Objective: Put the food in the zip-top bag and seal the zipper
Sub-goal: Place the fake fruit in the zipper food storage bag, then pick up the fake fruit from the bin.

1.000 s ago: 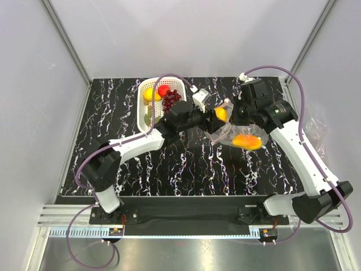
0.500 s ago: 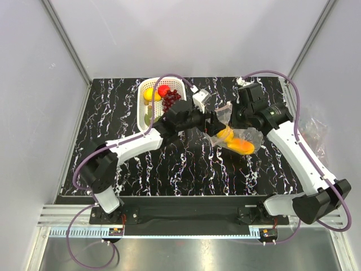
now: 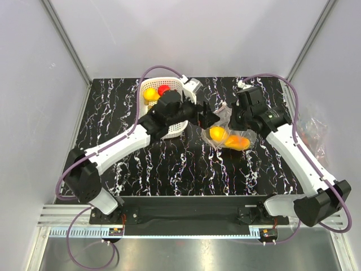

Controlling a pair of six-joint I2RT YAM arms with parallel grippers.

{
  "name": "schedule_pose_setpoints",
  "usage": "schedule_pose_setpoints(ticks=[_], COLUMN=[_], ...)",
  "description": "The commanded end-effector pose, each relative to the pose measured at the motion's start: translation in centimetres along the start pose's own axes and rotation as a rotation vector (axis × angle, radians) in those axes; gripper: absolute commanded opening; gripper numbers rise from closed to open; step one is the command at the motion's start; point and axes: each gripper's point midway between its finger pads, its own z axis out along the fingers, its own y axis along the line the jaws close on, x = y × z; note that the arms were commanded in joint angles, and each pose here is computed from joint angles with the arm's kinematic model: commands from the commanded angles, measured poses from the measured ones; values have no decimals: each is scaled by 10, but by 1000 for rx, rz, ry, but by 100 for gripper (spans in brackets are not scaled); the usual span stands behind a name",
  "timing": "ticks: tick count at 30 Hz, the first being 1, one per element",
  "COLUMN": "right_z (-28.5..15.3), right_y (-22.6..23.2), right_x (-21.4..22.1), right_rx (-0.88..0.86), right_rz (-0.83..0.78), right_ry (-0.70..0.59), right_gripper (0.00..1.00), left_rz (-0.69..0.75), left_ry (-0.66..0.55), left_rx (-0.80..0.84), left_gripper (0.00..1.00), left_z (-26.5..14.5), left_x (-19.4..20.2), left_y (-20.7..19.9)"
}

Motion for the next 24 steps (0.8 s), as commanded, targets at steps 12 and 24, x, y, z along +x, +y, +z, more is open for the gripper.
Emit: schedule_pose_setpoints(ticks=[12, 24], right_z=[-23, -18], right_y=[-3, 3], right_x=[-20, -18], right_rx=[-11, -37], right_rz=[18, 5], right_ry=[-138, -120], right_gripper=[0, 0], left_rz=[-140, 161], left_ry=[31, 565], left_rx=[-511, -912], left_gripper=[99, 99], left_z=[-76, -131], left_x=[-15, 45], left_y=[154, 302])
